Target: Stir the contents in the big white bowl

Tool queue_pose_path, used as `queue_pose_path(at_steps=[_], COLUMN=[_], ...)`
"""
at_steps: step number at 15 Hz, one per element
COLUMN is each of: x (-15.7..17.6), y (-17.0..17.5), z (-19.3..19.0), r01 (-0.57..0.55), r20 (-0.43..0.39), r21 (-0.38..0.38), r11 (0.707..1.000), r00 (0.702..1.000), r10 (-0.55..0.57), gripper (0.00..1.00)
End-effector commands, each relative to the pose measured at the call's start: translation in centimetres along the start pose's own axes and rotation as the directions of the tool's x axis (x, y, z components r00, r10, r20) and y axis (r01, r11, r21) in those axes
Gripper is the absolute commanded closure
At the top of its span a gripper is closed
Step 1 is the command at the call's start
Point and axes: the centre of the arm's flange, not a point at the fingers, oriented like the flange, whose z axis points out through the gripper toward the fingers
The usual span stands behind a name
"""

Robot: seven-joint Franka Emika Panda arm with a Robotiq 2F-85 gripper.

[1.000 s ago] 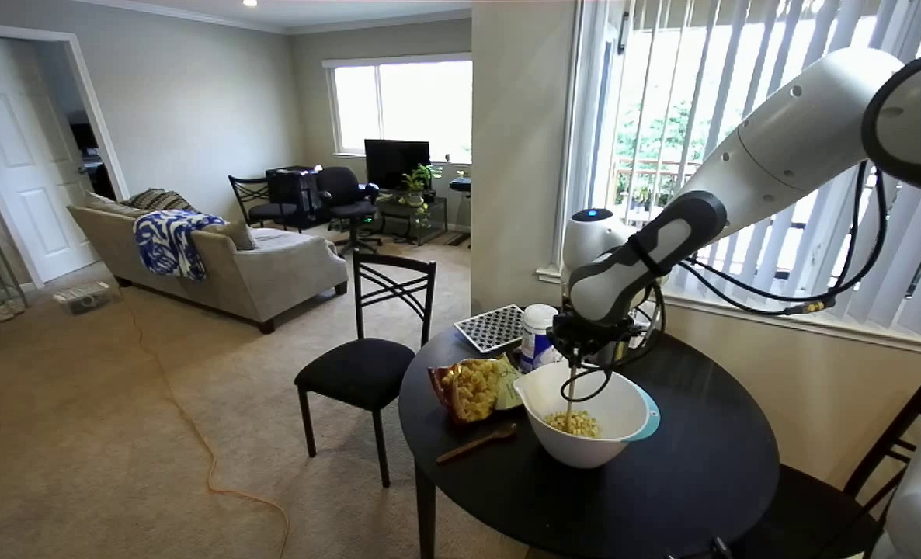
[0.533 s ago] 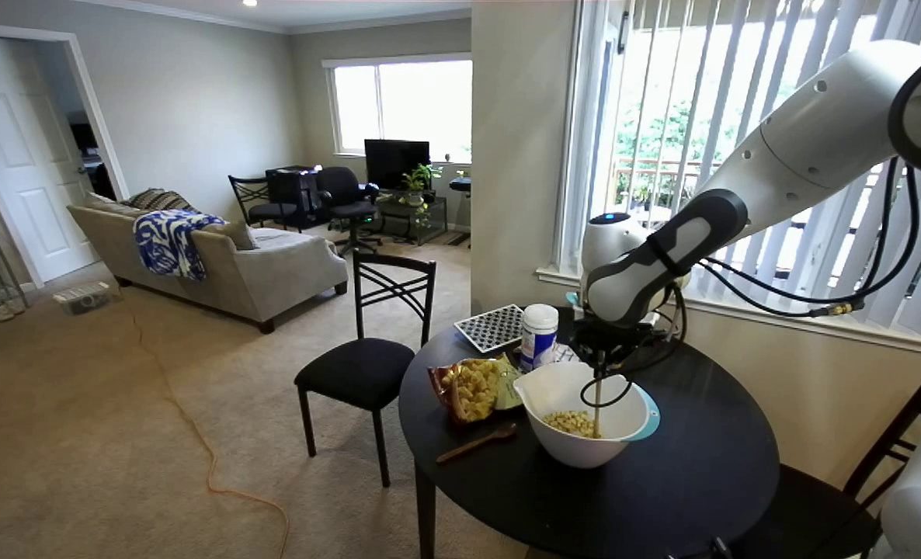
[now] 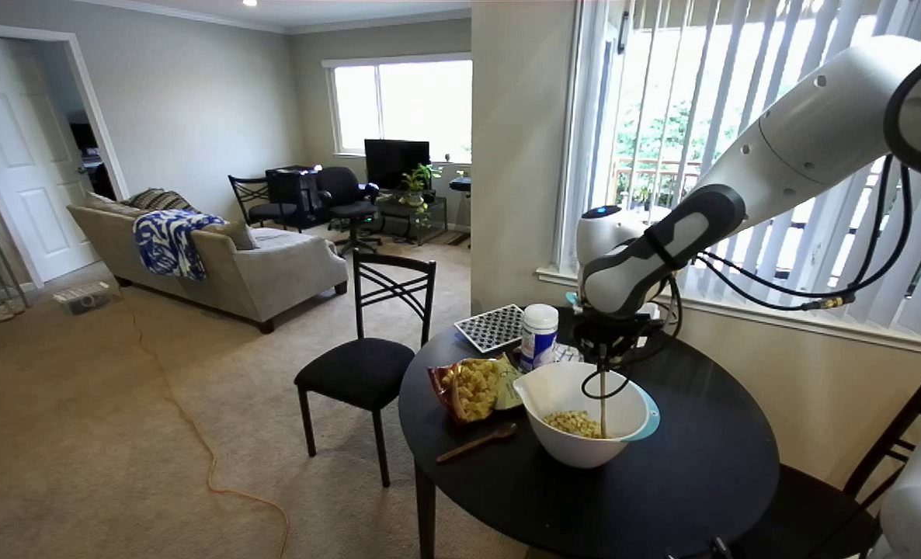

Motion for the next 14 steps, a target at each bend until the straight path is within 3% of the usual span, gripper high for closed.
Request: queue_pose_path(at_steps=[1, 7, 14], x=[1.2, 3.3, 3.5], y=[-2.3, -5.7, -8.4], z=[-0.5, -1.5, -0.3], r01=[0.016, 0.086, 0.141], r20=[-0.028, -0.137, -0.112], r21=[-0.04, -0.041, -0.002], r11=[0.999, 0.995, 0.99], r00=[0.999, 0.986, 0.984], r10=[-0.017, -0.091, -0.14], gripper=[0.95, 0.95, 0.95])
